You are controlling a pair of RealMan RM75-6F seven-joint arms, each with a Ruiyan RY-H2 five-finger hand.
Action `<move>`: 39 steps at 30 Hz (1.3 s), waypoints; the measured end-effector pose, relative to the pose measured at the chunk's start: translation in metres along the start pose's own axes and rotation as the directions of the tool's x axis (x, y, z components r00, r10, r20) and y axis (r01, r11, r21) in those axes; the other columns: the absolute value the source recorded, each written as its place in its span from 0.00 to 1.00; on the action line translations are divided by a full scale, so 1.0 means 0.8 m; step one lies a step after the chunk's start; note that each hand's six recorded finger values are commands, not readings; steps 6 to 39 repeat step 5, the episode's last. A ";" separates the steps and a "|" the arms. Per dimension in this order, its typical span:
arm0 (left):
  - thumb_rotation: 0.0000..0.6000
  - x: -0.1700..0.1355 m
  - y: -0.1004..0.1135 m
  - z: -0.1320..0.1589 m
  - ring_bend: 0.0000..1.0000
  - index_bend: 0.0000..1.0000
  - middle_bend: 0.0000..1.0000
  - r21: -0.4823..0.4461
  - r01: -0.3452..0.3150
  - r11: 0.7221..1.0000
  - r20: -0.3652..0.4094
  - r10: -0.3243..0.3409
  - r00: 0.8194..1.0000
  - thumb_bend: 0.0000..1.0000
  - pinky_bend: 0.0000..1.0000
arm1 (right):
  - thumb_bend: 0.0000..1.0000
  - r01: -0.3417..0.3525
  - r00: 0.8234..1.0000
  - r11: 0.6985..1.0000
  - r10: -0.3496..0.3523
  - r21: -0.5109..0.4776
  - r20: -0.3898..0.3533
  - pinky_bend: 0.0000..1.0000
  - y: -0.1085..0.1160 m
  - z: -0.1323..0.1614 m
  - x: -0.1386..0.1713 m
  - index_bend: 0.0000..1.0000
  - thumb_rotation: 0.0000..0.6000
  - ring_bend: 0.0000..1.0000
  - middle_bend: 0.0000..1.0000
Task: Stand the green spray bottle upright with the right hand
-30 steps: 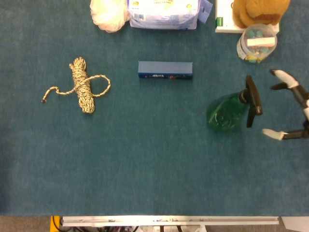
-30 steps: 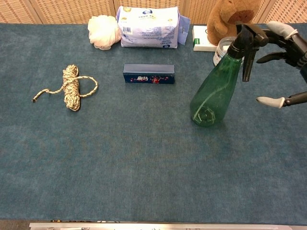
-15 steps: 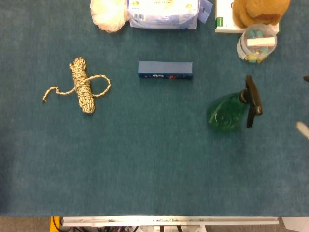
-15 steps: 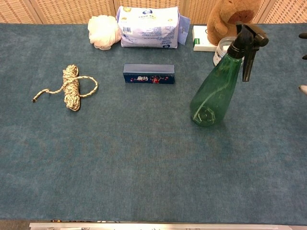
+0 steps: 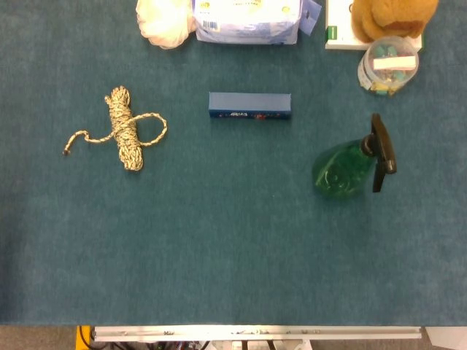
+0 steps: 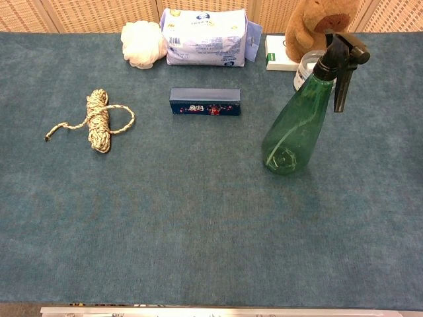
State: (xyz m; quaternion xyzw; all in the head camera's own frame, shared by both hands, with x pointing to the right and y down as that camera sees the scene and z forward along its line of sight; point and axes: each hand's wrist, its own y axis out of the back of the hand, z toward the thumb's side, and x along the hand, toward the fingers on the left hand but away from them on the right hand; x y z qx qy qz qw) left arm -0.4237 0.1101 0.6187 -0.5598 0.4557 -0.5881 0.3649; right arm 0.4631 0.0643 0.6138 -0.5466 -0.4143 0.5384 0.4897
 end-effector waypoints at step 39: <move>1.00 0.001 0.002 0.002 0.34 0.48 0.49 -0.020 -0.041 0.999 0.031 0.042 0.999 0.00 0.45 | 0.32 -0.021 0.999 0.997 0.018 0.069 0.042 0.26 0.001 -0.010 0.002 0.36 1.00 0.20 0.37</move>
